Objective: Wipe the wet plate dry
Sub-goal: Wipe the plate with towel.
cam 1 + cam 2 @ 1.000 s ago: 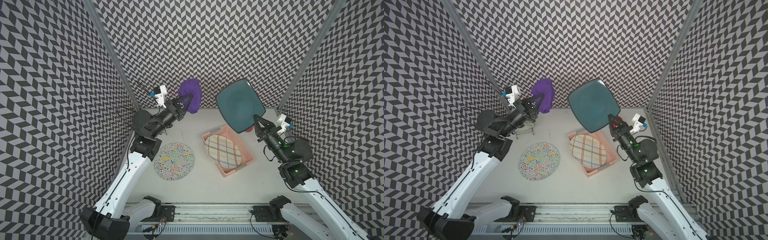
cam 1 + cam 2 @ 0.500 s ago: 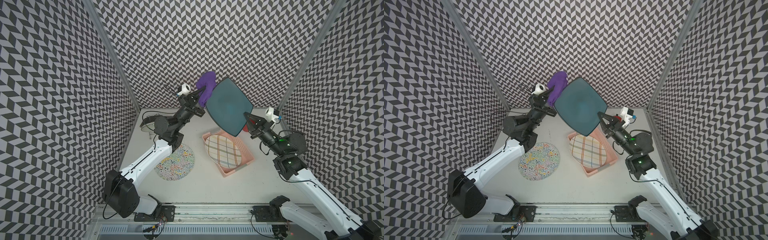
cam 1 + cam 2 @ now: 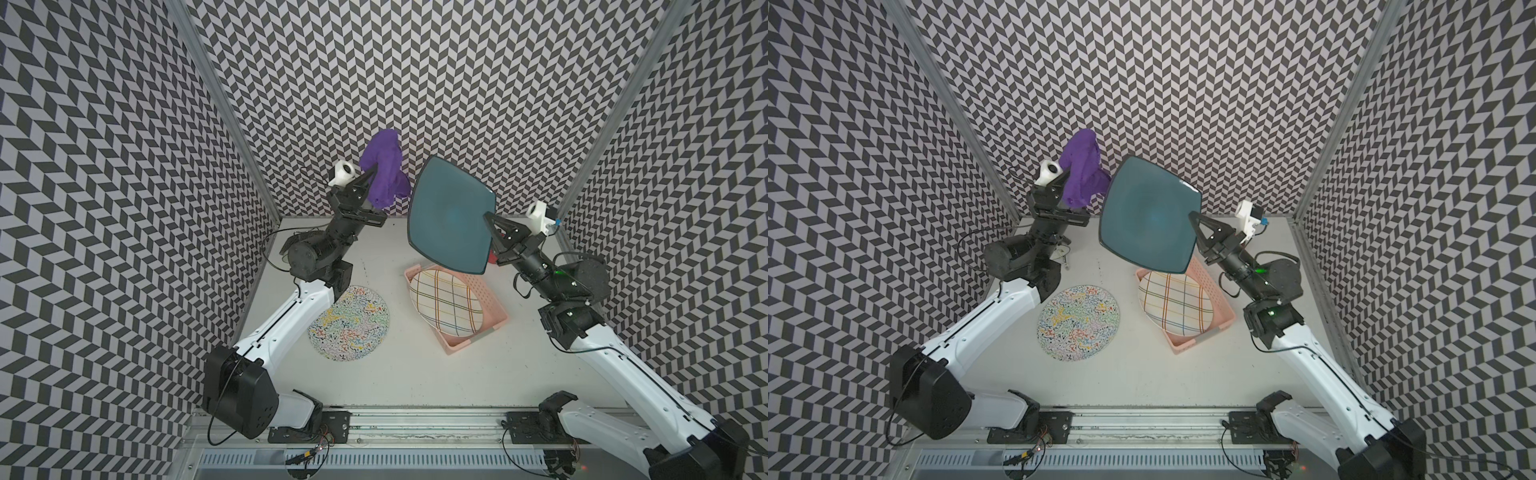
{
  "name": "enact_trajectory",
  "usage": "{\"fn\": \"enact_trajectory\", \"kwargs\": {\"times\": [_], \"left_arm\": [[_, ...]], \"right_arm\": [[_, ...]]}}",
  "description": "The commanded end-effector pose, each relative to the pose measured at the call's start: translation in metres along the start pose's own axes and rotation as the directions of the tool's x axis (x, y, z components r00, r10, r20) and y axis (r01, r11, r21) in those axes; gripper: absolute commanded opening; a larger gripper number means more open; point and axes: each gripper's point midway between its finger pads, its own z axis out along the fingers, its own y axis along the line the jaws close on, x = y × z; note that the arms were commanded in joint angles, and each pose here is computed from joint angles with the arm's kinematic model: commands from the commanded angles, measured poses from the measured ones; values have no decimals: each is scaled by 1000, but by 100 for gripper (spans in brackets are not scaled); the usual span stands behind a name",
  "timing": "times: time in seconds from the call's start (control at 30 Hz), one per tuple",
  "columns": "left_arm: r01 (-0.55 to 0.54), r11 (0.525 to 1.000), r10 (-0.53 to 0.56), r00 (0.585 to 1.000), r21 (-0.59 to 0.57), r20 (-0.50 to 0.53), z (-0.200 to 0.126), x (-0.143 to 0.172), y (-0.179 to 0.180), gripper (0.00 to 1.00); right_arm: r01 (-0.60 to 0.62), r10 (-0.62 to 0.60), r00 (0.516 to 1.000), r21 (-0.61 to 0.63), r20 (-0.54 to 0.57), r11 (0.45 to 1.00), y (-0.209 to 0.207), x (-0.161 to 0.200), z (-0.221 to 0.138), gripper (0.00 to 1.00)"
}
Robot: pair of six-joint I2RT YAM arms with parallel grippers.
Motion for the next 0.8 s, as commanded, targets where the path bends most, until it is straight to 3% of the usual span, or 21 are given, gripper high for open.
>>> {"fn": "enact_trajectory", "kwargs": {"times": [0.0,0.27,0.43,0.63,0.77], "left_arm": [[26,999,-26,999,-28,-21,-5,4,2,0],[108,994,-112,983,-33,-148,26,60,29,0],[156,987,-158,966,-28,-202,31,88,29,0],[177,984,-178,973,-18,-147,11,74,24,0],[162,986,-165,977,-33,-136,10,66,23,0]], "right_arm": [[85,-71,995,-224,69,971,77,-3,-22,0],[72,-63,997,-220,45,973,75,-6,3,0],[63,-36,991,-212,129,975,75,-25,15,0],[45,-4,975,-181,220,982,69,-43,14,0],[56,-37,994,-180,106,982,71,-21,22,0]]}}
